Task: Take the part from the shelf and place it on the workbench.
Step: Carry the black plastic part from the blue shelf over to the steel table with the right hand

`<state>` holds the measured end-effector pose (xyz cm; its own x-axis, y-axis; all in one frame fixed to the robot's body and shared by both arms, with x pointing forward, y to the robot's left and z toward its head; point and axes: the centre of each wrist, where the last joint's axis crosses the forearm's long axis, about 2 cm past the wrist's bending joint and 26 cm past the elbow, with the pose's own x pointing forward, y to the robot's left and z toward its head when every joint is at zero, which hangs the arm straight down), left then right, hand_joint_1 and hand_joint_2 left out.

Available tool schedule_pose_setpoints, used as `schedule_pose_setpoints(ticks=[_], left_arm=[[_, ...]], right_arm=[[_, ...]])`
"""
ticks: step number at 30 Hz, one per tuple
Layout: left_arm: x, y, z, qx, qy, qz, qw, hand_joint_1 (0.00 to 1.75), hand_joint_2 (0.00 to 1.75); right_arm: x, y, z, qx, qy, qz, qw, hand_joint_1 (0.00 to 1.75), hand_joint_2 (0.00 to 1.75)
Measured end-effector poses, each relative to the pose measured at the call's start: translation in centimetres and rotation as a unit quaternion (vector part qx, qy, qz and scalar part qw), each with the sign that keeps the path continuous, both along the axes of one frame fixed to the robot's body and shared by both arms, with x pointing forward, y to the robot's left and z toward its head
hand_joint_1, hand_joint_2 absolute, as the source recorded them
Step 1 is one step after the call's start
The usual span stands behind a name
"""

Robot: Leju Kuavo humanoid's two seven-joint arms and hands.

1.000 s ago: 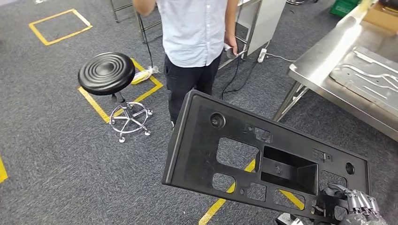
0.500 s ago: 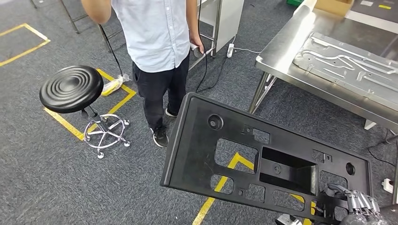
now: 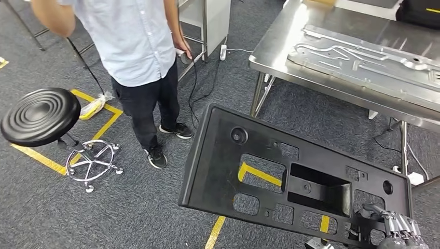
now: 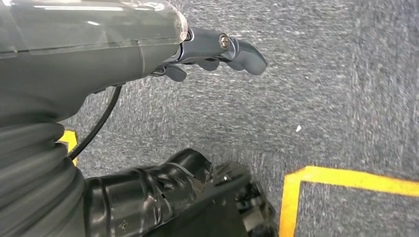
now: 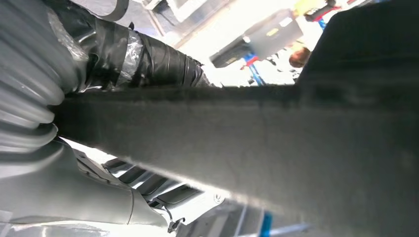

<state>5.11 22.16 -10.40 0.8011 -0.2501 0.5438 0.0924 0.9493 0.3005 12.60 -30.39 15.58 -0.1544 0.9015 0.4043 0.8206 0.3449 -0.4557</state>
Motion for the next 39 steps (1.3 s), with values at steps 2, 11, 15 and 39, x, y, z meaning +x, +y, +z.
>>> schedule_pose_setpoints(ticks=[2,11,15,39], left_arm=[[0.04,0.01,0.0,0.0,-0.001,0.0,1.0,0.0,1.75],[-0.4,0.11,-0.07,0.001,0.004,0.001,1.0,0.0,1.75],[-0.11,0.13,-0.03,0.001,0.002,0.001,1.0,0.0,1.75],[-0.34,0.12,-0.08,-0.012,0.001,-0.005,1.0,0.0,1.75]], right_arm=[[-0.04,-0.01,-0.02,0.0,0.001,0.0,1.0,1.75,1.75],[0.03,-0.01,0.0,0.001,0.0,-0.001,1.0,1.75,1.75],[-0.02,-0.02,-0.02,0.0,0.001,0.0,1.0,1.75,1.75],[0.17,-0.06,-0.3,0.023,0.012,-0.001,1.0,1.75,1.75]])
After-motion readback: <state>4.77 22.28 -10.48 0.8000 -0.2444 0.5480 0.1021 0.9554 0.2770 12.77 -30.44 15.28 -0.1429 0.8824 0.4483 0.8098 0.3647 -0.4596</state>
